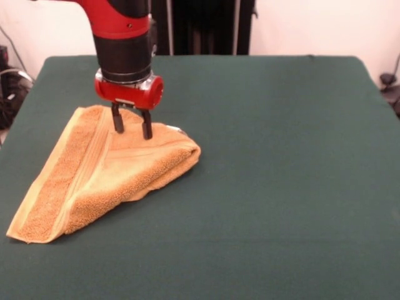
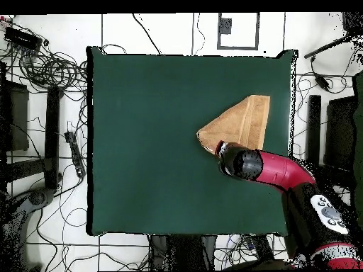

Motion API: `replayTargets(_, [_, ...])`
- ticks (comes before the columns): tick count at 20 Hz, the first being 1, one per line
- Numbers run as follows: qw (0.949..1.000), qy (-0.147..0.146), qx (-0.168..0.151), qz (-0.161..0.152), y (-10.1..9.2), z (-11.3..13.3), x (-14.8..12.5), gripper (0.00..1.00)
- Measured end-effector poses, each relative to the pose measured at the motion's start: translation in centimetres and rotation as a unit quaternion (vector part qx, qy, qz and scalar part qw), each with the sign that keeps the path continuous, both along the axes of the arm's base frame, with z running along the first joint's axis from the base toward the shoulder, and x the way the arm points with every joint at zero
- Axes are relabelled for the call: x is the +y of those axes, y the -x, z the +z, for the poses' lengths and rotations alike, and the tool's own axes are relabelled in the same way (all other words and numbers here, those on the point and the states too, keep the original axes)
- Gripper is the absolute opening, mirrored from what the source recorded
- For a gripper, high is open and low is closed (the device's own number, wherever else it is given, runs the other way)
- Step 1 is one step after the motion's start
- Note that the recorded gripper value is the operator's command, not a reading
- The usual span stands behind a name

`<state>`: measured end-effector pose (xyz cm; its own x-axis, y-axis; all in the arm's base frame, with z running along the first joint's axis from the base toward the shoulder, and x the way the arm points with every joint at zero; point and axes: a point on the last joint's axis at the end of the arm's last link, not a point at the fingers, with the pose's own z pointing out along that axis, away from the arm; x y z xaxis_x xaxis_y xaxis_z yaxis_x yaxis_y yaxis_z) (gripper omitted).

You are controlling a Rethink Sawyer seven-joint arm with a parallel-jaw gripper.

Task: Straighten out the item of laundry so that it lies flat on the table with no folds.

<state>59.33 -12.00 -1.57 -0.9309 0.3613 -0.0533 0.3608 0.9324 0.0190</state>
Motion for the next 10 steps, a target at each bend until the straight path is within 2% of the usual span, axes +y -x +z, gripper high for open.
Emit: replayTargets(10, [0.9999,0.009,0.01,0.001,0.75,0.02,-0.88,1.0])
